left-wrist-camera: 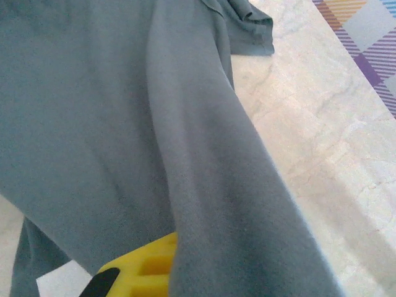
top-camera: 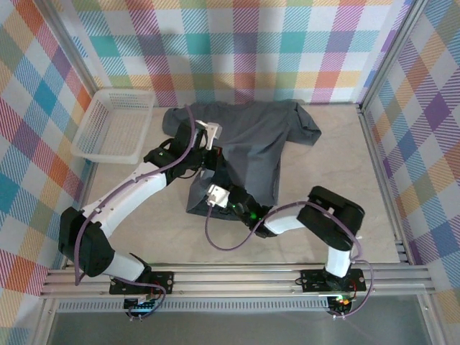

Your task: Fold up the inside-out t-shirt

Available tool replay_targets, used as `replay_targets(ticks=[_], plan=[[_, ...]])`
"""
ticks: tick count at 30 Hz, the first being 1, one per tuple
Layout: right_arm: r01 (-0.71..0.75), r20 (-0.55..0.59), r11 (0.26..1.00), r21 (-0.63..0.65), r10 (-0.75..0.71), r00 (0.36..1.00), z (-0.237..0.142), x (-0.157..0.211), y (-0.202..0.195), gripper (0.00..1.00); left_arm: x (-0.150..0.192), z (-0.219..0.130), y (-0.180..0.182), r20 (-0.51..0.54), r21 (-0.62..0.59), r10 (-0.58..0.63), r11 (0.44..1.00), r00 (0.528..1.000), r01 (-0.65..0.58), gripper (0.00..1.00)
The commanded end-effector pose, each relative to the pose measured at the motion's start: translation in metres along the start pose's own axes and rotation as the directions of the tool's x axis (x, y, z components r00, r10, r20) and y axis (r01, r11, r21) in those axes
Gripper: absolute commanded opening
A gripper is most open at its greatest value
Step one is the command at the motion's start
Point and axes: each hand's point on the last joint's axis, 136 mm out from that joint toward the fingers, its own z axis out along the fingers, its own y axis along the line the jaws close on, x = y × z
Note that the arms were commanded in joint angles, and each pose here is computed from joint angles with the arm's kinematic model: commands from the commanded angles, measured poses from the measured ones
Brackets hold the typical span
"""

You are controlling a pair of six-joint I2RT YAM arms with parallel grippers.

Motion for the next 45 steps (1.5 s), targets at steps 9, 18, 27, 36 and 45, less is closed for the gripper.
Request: replay_targets(ticks=[9,18,27,36,45], plan=[[-0.193,-0.408,0.917,0.349,0.334,0.85,0.032,0.102,-0.17,0.0,-0.032,-0.073,-0.082,0.008,0.151,-0.054,0.987,0.999,0.052,0.0],[-0.773,-0.168,0.631,0.064,0.77,0.615,0.016,0.026,-0.15,0.0,-0.117,-0.087,-0.125,0.14,0.259,-0.149,0.96,0.979,0.109,0.0],[-0.783,-0.127,0.617,-0.082,0.772,0.622,0.002,-0.029,-0.144,0.0,-0.166,-0.084,-0.13,0.222,0.226,-0.186,0.965,0.957,0.135,0.0],[-0.831,-0.419,0.518,-0.202,0.721,0.552,0.061,0.004,-0.054,0.0,-0.2,-0.111,-0.188,0.256,0.465,-0.232,0.881,0.938,0.091,0.0],[-0.899,-0.448,0.311,-0.308,0.787,0.425,0.066,-0.054,-0.077,0.0,-0.178,-0.146,-0.235,0.299,0.568,-0.068,0.814,0.952,-0.12,0.0]])
